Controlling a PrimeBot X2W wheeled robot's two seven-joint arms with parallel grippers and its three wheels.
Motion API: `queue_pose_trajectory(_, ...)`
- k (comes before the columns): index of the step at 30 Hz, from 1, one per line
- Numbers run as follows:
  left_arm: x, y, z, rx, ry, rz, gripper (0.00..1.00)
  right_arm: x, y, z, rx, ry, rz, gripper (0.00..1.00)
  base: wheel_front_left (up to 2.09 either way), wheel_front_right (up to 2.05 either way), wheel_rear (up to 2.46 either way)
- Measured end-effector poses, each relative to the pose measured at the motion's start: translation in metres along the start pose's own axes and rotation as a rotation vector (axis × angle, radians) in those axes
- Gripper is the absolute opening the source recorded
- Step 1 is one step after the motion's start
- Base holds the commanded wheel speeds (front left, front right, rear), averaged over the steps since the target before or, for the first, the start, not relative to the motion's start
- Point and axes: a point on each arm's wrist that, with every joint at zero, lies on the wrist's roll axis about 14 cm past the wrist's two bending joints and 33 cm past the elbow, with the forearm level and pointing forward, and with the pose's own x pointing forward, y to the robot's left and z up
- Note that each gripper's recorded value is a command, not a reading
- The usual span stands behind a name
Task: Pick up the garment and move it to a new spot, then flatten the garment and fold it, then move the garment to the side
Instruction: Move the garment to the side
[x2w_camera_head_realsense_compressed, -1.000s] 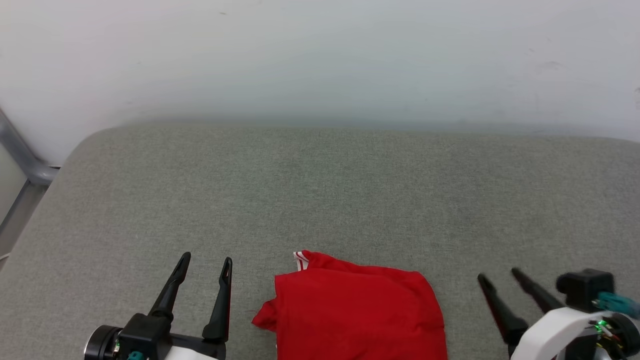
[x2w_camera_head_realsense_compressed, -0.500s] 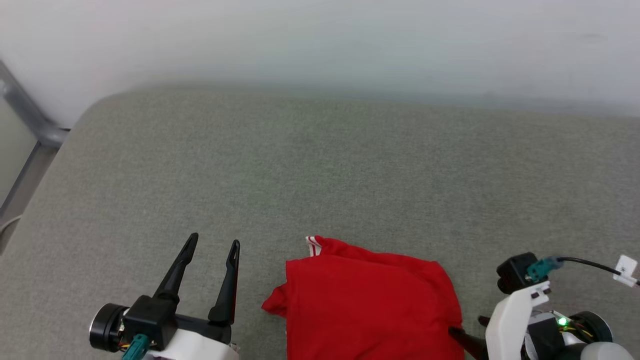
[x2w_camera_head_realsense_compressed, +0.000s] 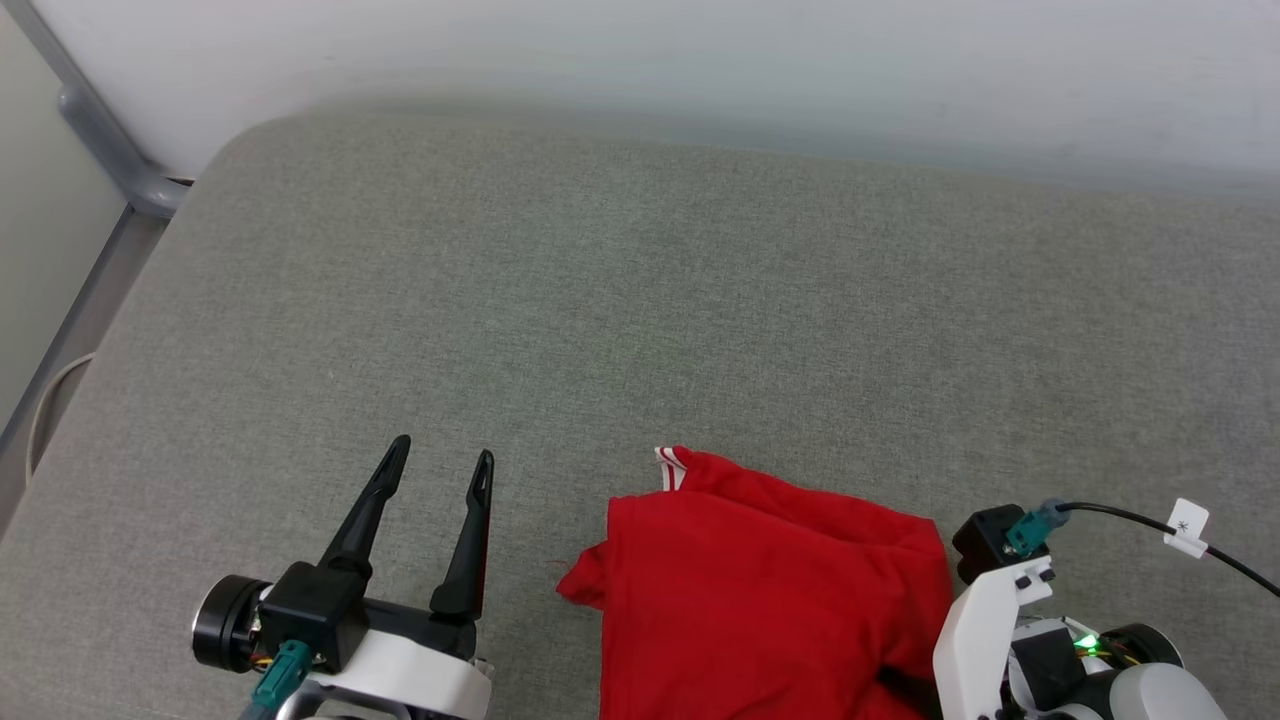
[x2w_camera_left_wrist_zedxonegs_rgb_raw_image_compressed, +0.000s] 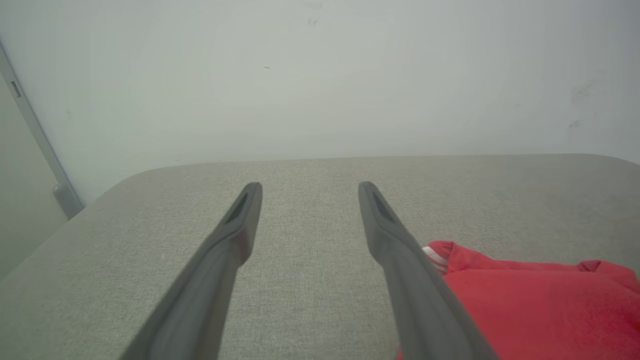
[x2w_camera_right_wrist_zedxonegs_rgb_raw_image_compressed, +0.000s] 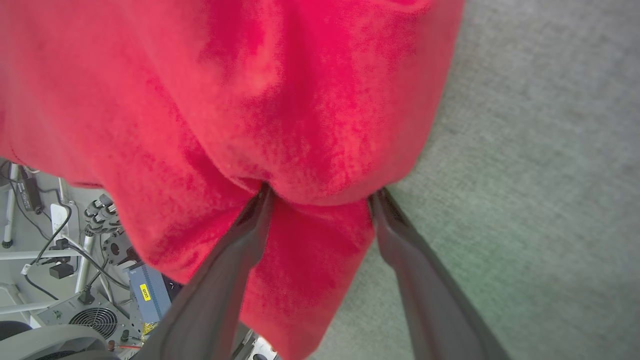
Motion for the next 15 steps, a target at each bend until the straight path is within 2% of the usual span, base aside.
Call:
queue_pose_trajectory(5, 0.002, 0.001, -0.001, 0.001, 0.004, 0.004, 1.0, 0.01, 0.0, -0.006, -0.024, 0.039, -0.001, 1.0, 0.0, 0.0, 0.0)
queue_pose_trajectory(6, 0.003, 0.001, -0.001, 0.002, 0.003, 0.004, 1.0, 0.011, 0.0, -0.007, -0.027, 0.044, -0.001, 0.55, 0.0, 0.0, 0.0)
queue_pose_trajectory(7, 0.004, 0.001, -0.001, 0.002, 0.002, 0.004, 1.0, 0.012, 0.001, -0.008, -0.037, 0.046, -0.001, 0.21, 0.0, 0.0, 0.0)
queue_pose_trajectory(8, 0.004, 0.001, 0.0, 0.003, 0.0, 0.004, 1.0, 0.013, 0.0, -0.007, -0.044, 0.046, -0.003, 0.0, 0.0, 0.0, 0.0)
queue_pose_trajectory(15, 0.007, -0.002, 0.002, 0.005, -0.01, -0.01, 1.0, 0.007, -0.003, 0.002, -0.066, -0.018, -0.011, 0.0, 0.0, 0.0, 0.0)
